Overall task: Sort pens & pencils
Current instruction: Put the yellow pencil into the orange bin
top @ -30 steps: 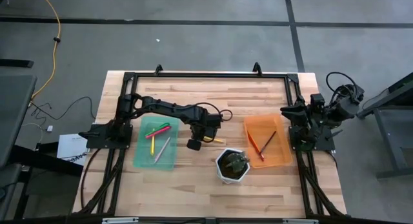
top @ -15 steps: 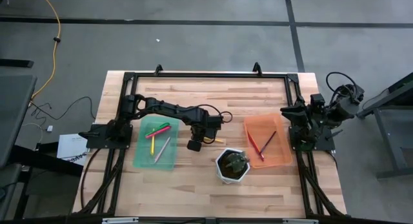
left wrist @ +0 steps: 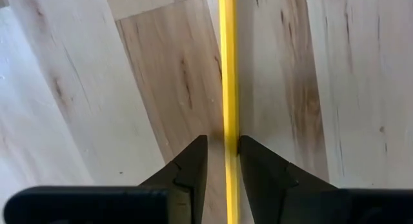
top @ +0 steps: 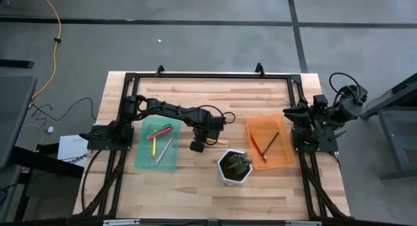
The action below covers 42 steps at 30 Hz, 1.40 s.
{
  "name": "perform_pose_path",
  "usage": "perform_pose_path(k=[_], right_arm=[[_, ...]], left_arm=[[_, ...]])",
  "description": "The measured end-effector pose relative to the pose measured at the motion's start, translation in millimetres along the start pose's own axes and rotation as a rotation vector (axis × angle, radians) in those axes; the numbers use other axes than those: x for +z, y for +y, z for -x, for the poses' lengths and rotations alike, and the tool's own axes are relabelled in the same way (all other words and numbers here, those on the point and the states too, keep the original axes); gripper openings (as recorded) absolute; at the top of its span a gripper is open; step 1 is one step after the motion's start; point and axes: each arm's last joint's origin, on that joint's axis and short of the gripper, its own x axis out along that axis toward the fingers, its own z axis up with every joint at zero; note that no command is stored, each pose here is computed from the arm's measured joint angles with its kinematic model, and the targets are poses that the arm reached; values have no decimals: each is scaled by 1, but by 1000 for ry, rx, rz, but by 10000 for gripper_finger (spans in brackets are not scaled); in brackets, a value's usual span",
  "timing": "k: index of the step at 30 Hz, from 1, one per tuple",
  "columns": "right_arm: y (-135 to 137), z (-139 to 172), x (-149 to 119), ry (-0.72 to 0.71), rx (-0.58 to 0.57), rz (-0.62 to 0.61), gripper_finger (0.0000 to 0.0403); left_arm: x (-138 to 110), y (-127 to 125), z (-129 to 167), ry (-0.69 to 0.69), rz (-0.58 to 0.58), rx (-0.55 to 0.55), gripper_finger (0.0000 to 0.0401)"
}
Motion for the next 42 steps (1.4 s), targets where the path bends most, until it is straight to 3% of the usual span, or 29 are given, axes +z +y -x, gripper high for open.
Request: perform_pose_path(k=[42], right_arm=[[0,0,-1,5,-3,3,103]], left_arm=[[-2,0,-4,-3,40,-46,81]])
